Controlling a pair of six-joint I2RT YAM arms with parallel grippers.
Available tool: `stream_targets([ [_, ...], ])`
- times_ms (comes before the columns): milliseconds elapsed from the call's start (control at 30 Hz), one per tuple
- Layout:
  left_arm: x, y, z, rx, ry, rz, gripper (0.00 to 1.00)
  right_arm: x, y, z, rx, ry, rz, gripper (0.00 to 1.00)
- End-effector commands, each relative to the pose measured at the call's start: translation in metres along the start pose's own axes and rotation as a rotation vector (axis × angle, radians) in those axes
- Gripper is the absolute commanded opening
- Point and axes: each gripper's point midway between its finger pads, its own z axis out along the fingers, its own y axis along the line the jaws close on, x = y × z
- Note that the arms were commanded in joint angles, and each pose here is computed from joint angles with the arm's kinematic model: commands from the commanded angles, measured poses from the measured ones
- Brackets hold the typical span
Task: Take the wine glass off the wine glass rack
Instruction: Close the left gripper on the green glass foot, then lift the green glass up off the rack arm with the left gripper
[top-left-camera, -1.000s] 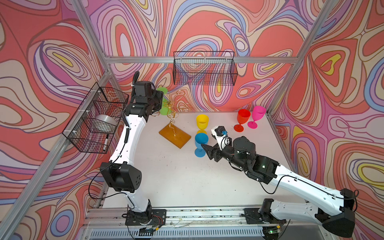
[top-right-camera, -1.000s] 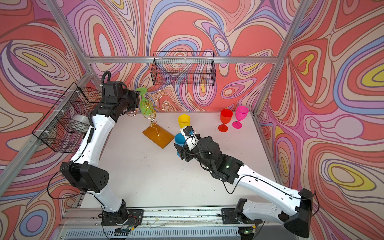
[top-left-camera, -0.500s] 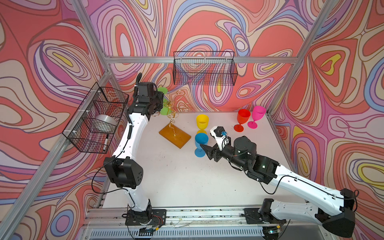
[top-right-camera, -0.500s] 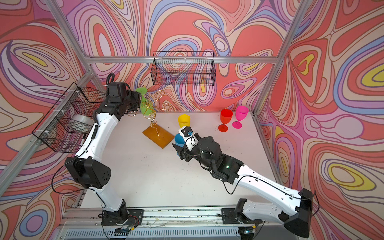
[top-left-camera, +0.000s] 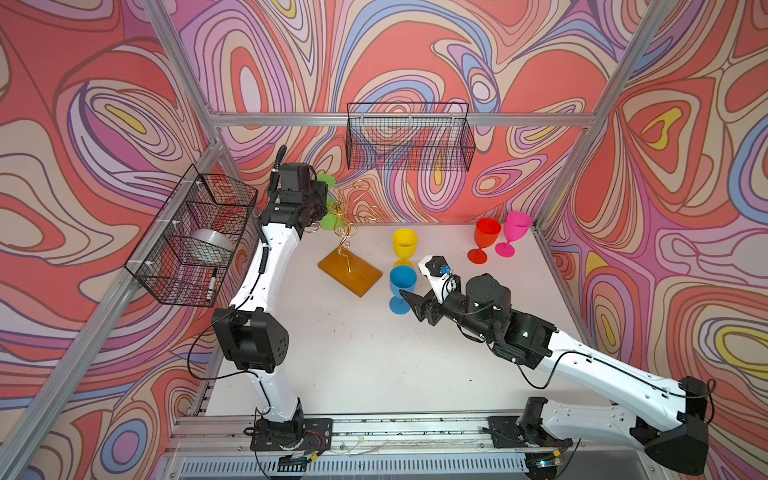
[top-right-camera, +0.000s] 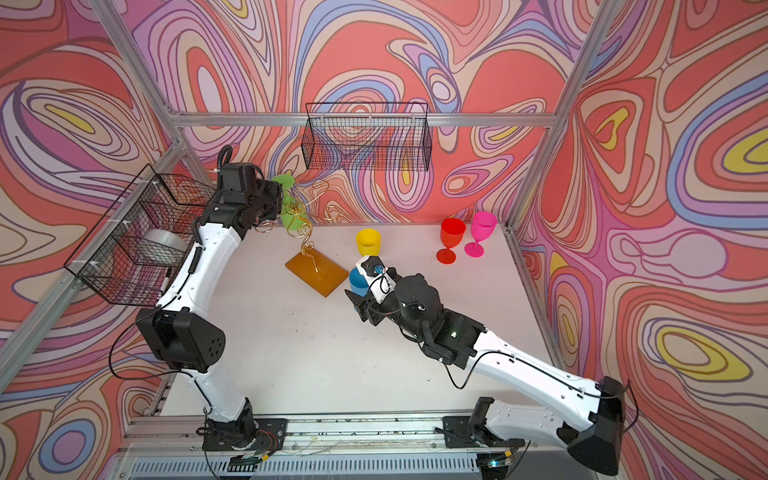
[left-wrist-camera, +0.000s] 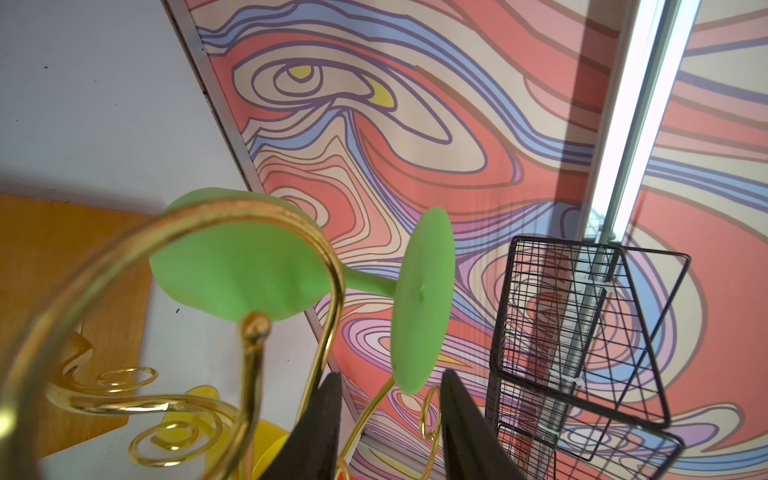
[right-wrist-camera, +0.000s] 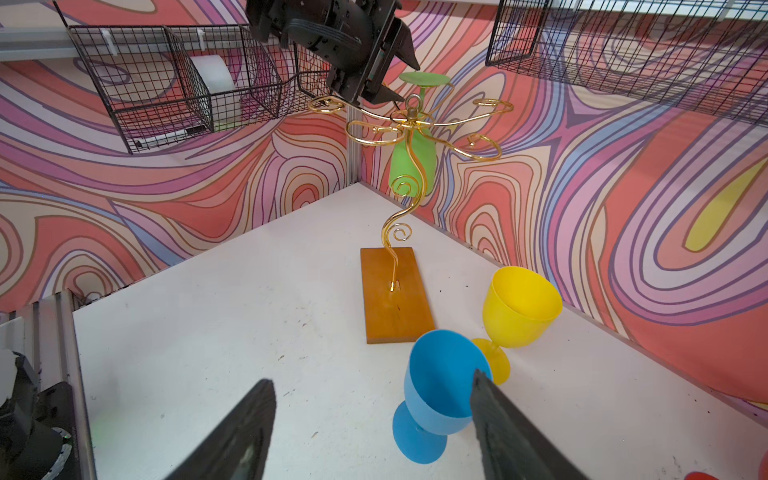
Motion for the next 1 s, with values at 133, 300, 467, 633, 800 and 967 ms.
stream_targets([
  [133,-0.01,-0.01,0.012,0.041,-0.052,-0.031,0.4,-0.002,0.003,-0.005,-0.013,-0.027,-0.008,0.78],
  [300,-0.008,-0.015,0.02,0.061,-0.039,-0.043,0.36,-0.001,0.004,-0.004,-0.015,-0.024,-0.004,0.78],
  [467,-0.008,-0.019,0.018,0.077,-0.04,-0.055,0.25,-0.001,0.003,-0.004,-0.013,-0.025,0.0,0.78],
  [633,-0.01,-0.021,0.014,0.1,-0.048,-0.059,0.08,-0.001,0.003,-0.004,-0.014,-0.026,0.003,0.78],
  [800,-0.009,-0.021,0.014,0.112,-0.043,-0.062,0.01,0.001,0.005,-0.004,-0.019,-0.021,0.007,0.78],
  [967,-0.01,-0.023,0.011,0.125,-0.048,-0.067,0.0,0.001,0.004,-0.005,-0.018,-0.023,0.009,0.78],
])
